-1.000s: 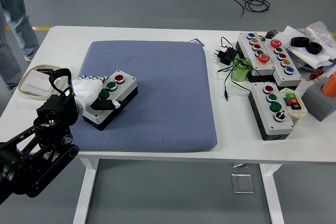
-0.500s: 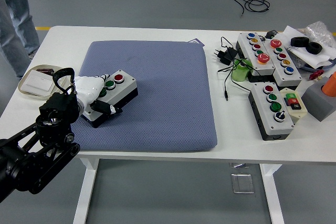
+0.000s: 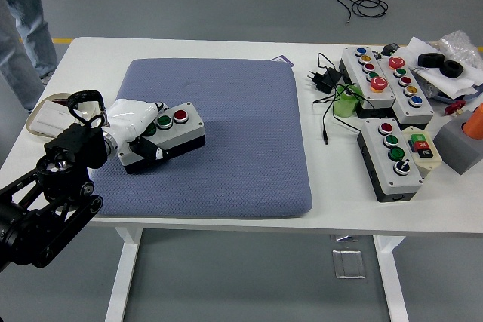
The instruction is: Pick up the button,place it on the desk,press the button,press the button
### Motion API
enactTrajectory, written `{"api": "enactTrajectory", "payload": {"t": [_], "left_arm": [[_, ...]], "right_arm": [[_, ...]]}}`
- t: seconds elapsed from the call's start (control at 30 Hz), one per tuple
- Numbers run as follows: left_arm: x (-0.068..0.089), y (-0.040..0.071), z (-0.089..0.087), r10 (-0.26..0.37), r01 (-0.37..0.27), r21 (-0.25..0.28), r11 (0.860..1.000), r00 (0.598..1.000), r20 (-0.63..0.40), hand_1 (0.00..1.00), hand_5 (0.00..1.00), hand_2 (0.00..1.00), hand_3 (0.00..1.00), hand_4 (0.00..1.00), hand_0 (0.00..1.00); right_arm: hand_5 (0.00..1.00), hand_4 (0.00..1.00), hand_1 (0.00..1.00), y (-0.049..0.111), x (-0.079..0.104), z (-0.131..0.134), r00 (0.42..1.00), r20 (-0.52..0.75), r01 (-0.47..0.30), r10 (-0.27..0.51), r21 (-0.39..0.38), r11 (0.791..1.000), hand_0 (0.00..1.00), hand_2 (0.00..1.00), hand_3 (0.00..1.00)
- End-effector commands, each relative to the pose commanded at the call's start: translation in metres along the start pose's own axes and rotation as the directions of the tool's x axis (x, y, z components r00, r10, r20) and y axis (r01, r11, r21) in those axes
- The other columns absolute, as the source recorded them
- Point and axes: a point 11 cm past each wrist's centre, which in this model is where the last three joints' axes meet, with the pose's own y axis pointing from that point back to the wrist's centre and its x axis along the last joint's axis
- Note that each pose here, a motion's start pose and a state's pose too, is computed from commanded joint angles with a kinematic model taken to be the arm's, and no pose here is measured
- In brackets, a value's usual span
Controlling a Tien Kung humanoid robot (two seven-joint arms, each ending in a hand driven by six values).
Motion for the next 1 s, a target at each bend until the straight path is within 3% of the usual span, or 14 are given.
{"api": "enactTrajectory", "payload": {"t": [0.2,0.3,0.4,0.57,0.8,1.0], "left_arm": [[0.012,0.0,0.019,0.055,-0.051,-0.166,0.985,0.998,0.015,0.269,0.002,0.225,0.267,0.474,0.455],[0.014,0.002,0.033,0.047,-0.031,-0.28,0.959,0.998,0.051,0.274,0.002,0.22,0.257,0.455,0.459],[0.011,0.002,0.043,0.023,0.01,-0.356,0.934,0.996,0.088,0.274,0.002,0.22,0.257,0.455,0.459],[0.007,-0.001,0.045,0.007,0.036,-0.385,0.922,0.994,0.109,0.277,0.002,0.218,0.258,0.451,0.461],[0.003,-0.008,0.039,-0.01,0.044,-0.358,0.933,0.995,0.097,0.283,0.002,0.221,0.256,0.446,0.467],[-0.002,-0.009,0.039,-0.035,0.069,-0.361,0.93,0.994,0.1,0.29,0.002,0.23,0.263,0.446,0.472]], "right_arm": [[0.245,0.306,0.547,0.0,0.0,0.0,1.0,0.001,0.0,0.0,-0.001,1.0,0.63,0.622,0.568],[0.245,0.306,0.548,0.0,-0.001,0.0,1.0,0.0,0.001,-0.001,-0.001,1.0,0.63,0.622,0.568],[0.245,0.306,0.548,0.0,-0.001,-0.001,1.0,-0.003,0.001,-0.001,0.0,1.0,0.63,0.622,0.568],[0.245,0.305,0.548,0.0,-0.001,-0.001,1.0,-0.003,0.0,0.0,0.0,1.0,0.63,0.622,0.568],[0.244,0.305,0.547,0.0,-0.001,-0.002,1.0,-0.009,0.0,0.0,0.001,1.0,0.63,0.622,0.567],[0.244,0.305,0.547,0.001,-0.001,-0.002,1.0,-0.01,0.001,-0.001,0.001,1.0,0.63,0.621,0.568]]}}
